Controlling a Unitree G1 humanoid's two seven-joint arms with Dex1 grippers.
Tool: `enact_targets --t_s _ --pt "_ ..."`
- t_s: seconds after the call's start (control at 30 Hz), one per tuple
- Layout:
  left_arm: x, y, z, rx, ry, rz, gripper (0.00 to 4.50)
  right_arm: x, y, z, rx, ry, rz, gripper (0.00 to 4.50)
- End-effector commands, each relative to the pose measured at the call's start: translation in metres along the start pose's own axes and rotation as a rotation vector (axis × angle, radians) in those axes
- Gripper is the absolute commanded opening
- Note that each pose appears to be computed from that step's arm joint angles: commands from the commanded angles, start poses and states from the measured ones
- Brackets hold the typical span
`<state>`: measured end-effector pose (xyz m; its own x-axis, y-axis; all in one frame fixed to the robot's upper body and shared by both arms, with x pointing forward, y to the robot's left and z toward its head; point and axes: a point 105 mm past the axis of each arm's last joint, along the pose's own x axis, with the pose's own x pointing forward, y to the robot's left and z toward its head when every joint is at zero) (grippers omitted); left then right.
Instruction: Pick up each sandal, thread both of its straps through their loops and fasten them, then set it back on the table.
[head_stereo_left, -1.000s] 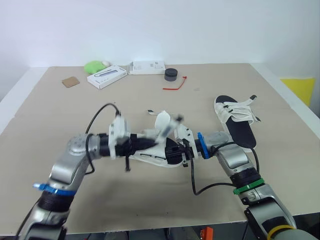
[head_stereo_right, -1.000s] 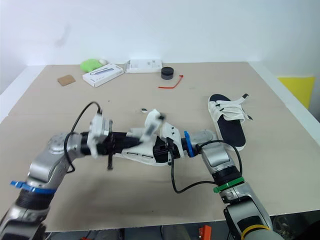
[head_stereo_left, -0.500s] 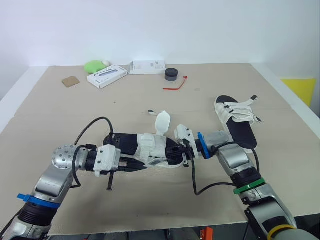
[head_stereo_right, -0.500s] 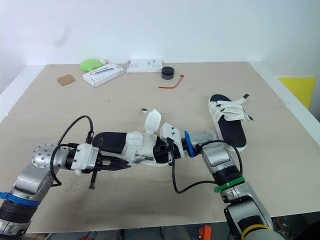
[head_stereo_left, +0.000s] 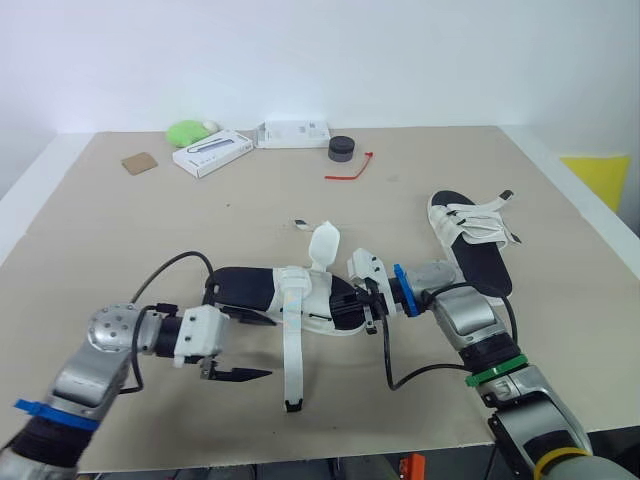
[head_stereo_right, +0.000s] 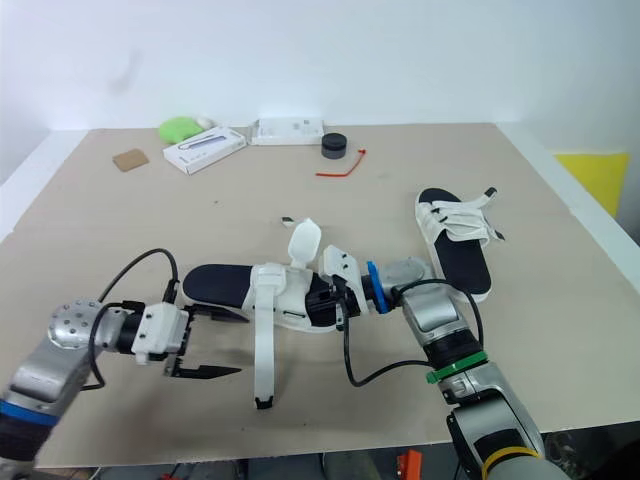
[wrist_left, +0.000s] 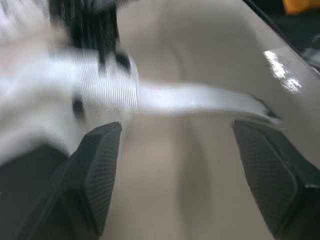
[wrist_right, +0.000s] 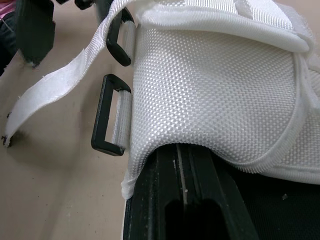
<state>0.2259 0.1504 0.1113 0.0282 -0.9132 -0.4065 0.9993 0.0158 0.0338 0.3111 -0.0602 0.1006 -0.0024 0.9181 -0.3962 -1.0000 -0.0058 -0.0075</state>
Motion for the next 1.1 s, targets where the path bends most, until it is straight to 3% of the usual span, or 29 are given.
enact_targets --t_s 0.03,0.23,0.4,0.63,0.8,1.0,1.1 --pt "-0.006 -0.013 0.011 -0.345 -0.04 -0.071 3.75 0.013 0.01 -0.032 0.089 0.101 0.043 0.0" --pt "0.025 -0.009 0.008 -0.688 -0.129 -0.066 3.75 0.015 0.012 -0.033 0.096 0.095 0.045 0.0" --pt "0.045 -0.006 0.004 -0.756 -0.127 -0.049 3.75 0.015 0.013 -0.032 0.099 0.091 0.041 0.0" --pt "0.064 0.011 0.02 -0.804 -0.208 -0.063 3.75 0.013 0.013 -0.032 0.104 0.087 0.025 0.0" --pt "0.067 -0.003 0.015 -0.809 -0.149 -0.111 3.75 0.014 0.012 -0.031 0.104 0.083 0.016 0.0" --pt "0.057 -0.024 0.013 -0.843 -0.108 -0.209 1.7 0.013 0.012 -0.03 0.105 0.081 0.011 0.0" --pt "0.059 -0.022 0.013 -0.842 -0.117 -0.199 0.2 0.013 0.011 -0.03 0.103 0.08 0.01 0.0"
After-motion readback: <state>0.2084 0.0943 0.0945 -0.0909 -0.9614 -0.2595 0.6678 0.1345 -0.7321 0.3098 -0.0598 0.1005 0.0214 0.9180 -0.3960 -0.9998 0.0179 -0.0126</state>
